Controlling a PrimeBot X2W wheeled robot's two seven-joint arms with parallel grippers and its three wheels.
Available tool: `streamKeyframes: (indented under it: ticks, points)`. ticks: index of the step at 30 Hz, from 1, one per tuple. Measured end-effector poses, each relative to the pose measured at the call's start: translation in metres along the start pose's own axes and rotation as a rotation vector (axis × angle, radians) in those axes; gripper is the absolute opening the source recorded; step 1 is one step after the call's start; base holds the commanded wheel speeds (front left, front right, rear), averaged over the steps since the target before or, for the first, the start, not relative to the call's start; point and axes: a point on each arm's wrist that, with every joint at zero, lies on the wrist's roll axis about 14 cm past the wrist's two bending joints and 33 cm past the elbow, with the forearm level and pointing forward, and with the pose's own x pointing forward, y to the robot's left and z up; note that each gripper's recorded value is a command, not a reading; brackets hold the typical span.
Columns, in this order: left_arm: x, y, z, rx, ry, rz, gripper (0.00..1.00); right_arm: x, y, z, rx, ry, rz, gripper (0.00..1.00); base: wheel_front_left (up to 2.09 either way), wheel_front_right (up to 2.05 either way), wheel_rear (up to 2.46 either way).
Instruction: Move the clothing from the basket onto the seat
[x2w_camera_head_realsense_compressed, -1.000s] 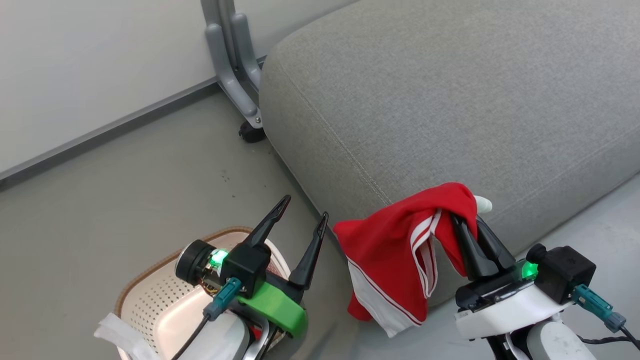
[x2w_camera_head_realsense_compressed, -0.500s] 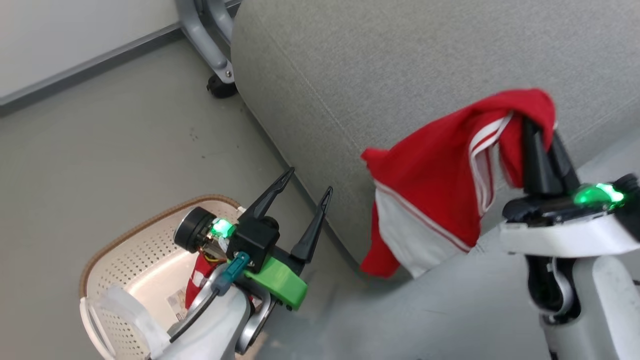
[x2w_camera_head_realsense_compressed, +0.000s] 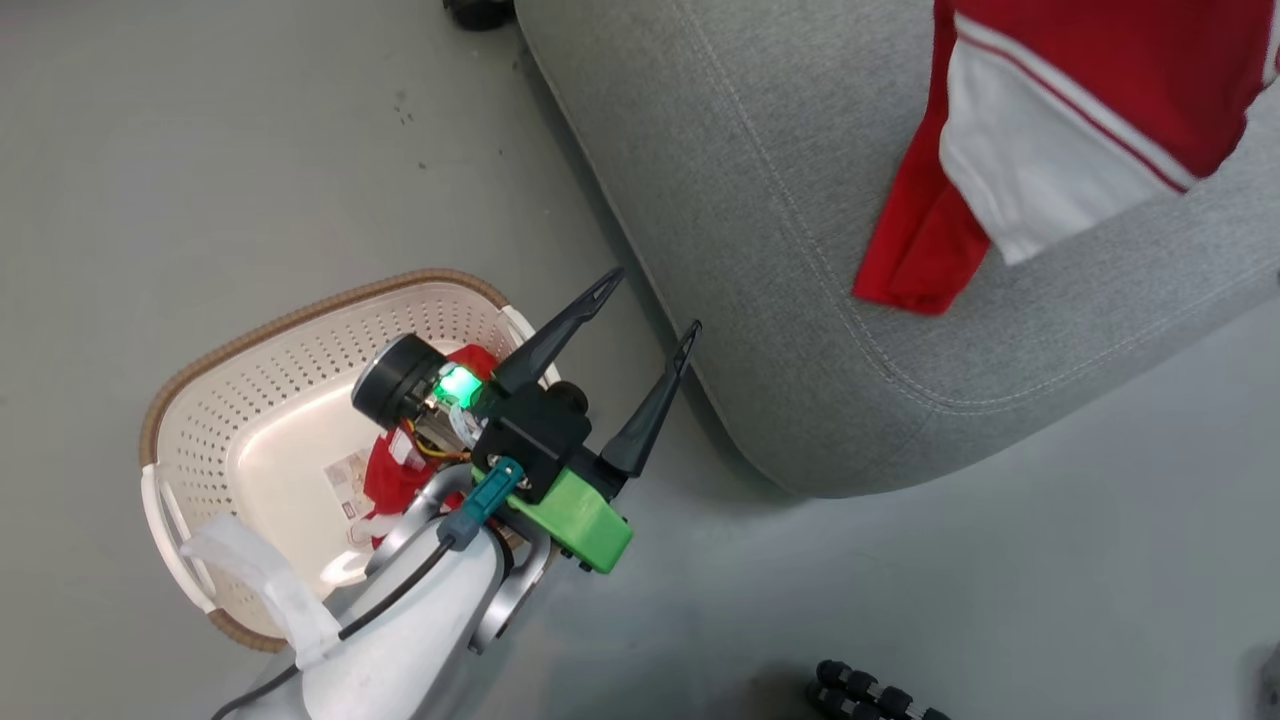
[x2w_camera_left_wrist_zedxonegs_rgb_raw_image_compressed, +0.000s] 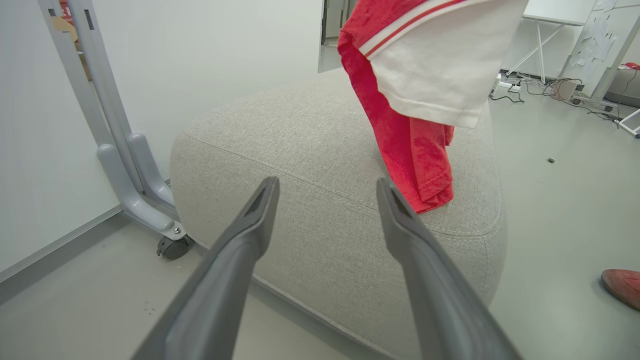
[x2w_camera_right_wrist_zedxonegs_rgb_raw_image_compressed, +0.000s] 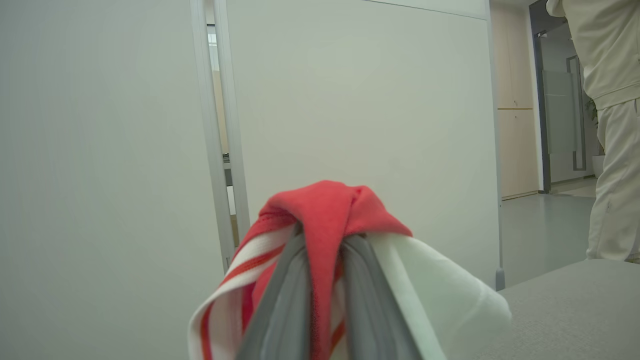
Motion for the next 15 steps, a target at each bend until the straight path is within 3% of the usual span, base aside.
streamKeyframes:
  ticks: [10,15]
  points:
    - [0.002,0.025,-0.015,-0.037,0.008,0.007,1.0,0.066,-0.018,-0.022,-0.118,-0.002,0.016,0.0,0.0,0.0,0.0]
    - [0.003,0.038,-0.029,-0.051,0.016,0.012,1.0,0.084,-0.024,-0.055,-0.153,0.047,0.009,0.0,0.0,0.0,0.0]
